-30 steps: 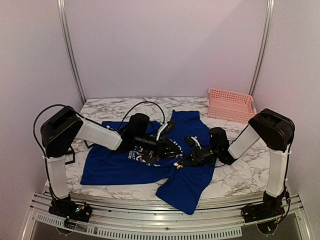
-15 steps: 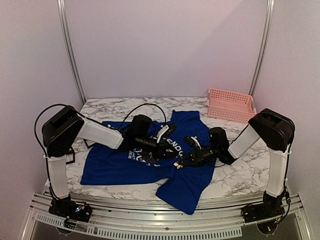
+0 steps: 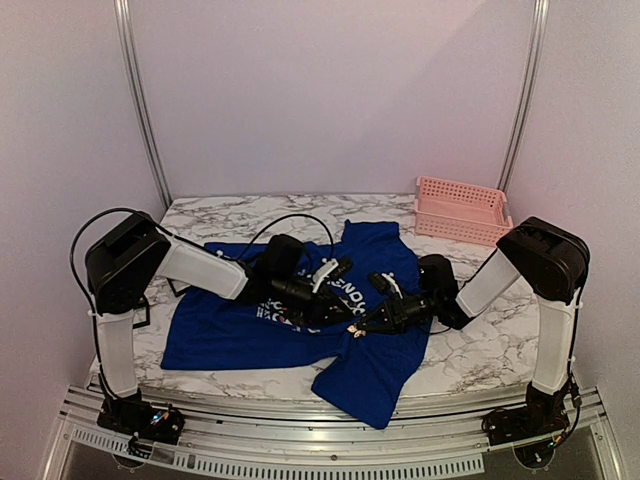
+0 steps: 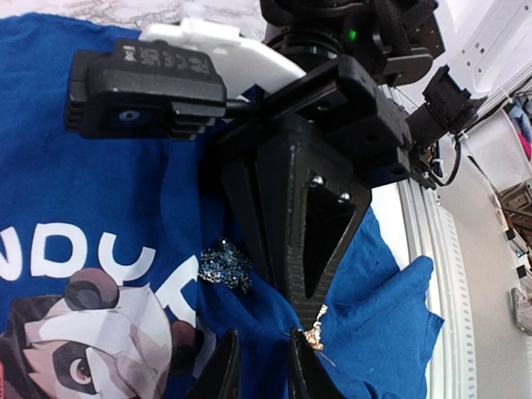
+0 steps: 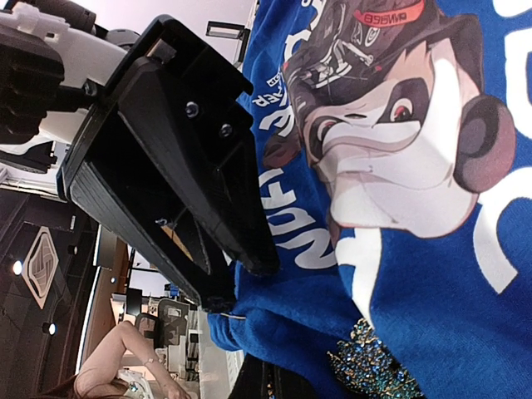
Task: Pin the brooch onto the clothing
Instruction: Cross the brooch on the flattened clothing.
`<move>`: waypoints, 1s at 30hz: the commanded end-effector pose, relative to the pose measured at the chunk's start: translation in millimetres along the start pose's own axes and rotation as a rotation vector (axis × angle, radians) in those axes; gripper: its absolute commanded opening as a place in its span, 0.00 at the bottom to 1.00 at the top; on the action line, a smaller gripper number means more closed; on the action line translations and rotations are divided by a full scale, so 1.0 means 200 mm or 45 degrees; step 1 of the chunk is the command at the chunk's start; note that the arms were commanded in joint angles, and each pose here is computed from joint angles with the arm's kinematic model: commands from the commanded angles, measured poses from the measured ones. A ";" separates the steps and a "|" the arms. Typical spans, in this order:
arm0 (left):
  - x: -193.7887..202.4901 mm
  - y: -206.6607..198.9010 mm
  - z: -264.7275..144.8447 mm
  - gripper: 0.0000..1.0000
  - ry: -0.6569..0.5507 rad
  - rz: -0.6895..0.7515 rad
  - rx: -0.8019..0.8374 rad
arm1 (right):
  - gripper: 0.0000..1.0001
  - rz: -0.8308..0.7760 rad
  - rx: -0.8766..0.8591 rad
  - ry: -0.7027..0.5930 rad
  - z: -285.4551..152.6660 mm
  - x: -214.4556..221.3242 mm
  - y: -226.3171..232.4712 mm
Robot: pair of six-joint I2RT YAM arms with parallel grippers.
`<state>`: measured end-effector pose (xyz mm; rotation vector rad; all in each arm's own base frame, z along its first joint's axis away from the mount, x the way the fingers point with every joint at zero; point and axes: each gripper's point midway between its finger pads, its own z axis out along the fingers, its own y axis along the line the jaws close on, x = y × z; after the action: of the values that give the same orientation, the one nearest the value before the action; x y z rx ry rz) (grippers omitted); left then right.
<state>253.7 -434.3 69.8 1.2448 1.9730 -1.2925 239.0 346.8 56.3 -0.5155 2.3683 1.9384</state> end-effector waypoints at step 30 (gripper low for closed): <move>0.15 -0.12 0.08 0.11 0.076 -0.018 0.105 | 0.00 0.009 0.059 -0.025 -0.02 0.01 -0.06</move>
<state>235.8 -446.2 75.8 1.2697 1.9342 -1.3618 238.2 346.2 56.4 -0.5347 2.3617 1.9311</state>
